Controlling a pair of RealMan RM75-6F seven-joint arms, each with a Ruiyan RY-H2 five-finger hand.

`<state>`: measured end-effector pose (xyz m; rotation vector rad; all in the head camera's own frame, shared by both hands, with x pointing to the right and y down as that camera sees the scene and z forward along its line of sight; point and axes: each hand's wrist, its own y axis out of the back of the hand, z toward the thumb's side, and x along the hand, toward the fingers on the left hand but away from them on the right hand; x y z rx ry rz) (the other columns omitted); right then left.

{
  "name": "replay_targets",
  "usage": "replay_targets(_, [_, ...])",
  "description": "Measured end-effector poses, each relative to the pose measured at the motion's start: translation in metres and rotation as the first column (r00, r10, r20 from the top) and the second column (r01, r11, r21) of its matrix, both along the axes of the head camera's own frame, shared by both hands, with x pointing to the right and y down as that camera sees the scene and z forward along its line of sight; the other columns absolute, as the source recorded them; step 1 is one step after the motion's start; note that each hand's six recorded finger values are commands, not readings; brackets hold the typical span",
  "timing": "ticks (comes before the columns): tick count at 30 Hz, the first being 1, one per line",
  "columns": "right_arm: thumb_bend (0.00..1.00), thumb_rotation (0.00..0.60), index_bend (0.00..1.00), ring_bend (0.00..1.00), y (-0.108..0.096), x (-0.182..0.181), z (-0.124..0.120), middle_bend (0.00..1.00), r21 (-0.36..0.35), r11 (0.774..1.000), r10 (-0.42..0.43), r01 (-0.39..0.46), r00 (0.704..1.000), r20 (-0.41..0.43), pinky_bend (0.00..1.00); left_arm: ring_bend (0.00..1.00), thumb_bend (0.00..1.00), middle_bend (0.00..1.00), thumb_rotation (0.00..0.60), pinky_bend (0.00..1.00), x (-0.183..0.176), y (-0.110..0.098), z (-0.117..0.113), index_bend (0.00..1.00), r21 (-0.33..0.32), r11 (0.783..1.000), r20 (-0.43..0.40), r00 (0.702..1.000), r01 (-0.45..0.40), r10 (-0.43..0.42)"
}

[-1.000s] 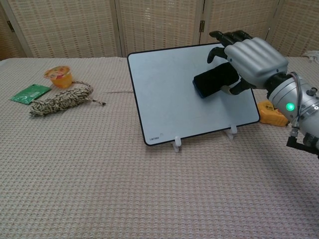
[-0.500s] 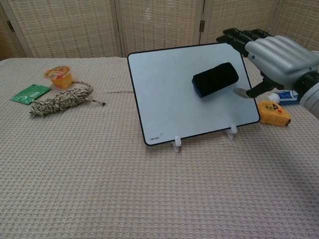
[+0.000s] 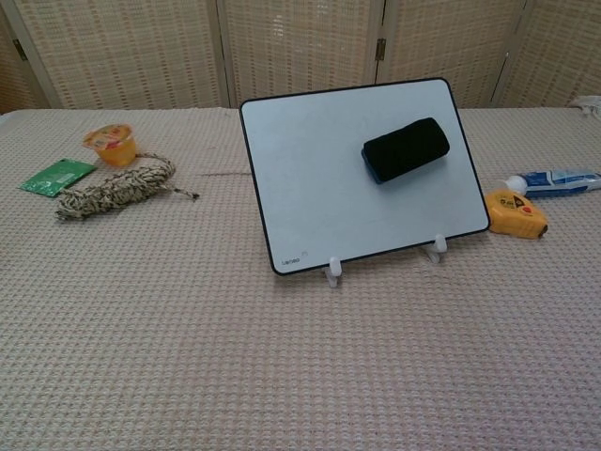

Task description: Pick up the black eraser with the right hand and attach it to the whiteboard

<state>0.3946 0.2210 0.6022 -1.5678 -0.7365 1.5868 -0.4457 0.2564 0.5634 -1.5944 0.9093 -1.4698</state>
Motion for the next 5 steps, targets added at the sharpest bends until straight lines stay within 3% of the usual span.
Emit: replay_targets(5, [0.3, 0.6, 0.0, 0.0, 0.0044, 0.0059, -0.011, 0.0, 0.027, 0.999, 0.027, -0.028, 0.999, 0.035, 0.0, 0.0, 0.22, 0.0, 0.6, 0.0, 0.0011, 0.0014, 0.001, 0.0, 0.0, 1.0, 0.009, 1.0, -0.003, 0.003])
